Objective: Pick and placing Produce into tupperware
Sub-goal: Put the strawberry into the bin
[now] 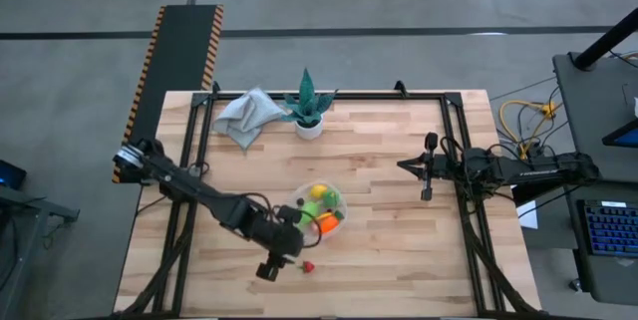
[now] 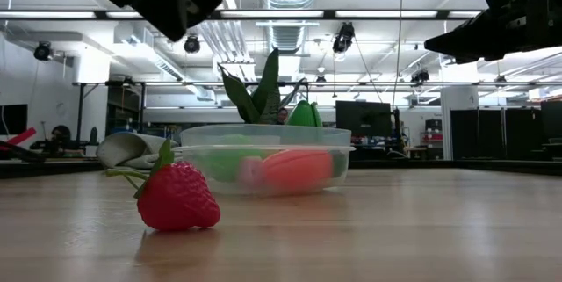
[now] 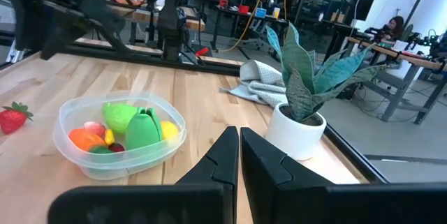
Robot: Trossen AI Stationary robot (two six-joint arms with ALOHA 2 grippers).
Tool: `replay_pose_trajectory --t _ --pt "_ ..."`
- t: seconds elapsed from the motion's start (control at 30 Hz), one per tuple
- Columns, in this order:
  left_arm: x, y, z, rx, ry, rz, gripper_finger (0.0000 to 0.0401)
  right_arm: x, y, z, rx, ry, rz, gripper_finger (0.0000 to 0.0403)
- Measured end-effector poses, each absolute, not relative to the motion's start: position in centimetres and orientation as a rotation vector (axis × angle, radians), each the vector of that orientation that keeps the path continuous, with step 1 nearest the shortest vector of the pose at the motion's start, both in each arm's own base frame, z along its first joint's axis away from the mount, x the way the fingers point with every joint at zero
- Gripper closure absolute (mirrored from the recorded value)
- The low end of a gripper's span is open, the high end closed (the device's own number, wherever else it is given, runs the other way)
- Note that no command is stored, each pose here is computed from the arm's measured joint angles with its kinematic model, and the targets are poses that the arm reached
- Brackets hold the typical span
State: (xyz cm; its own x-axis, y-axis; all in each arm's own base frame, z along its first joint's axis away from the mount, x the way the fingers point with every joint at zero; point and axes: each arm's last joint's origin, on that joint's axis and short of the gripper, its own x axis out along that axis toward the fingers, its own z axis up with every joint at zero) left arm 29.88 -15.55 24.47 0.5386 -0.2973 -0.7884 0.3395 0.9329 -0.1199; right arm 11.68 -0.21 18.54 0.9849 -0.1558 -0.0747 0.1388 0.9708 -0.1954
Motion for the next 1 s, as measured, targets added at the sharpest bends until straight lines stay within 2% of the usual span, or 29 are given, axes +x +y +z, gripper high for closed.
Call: replay_pose_trajectory --t 0.33,0.73,1.0 --pt "31.7 -17.8 20.2 0.033 1.047 -0.333 0.0225 11.7 -0.2 18.5 -0.184 0.09 -0.149 0.0394" --pt "33.5 -19.0 18.1 -0.122 1.185 -0.29 0.0225 11.7 -0.2 18.5 -0.184 0.095 -0.149 0.0394" --pt "33.4 -18.8 17.9 -0.134 1.203 -0.256 0.0225 11.7 -0.2 18.5 -0.212 0.092 -0.148 0.0394"
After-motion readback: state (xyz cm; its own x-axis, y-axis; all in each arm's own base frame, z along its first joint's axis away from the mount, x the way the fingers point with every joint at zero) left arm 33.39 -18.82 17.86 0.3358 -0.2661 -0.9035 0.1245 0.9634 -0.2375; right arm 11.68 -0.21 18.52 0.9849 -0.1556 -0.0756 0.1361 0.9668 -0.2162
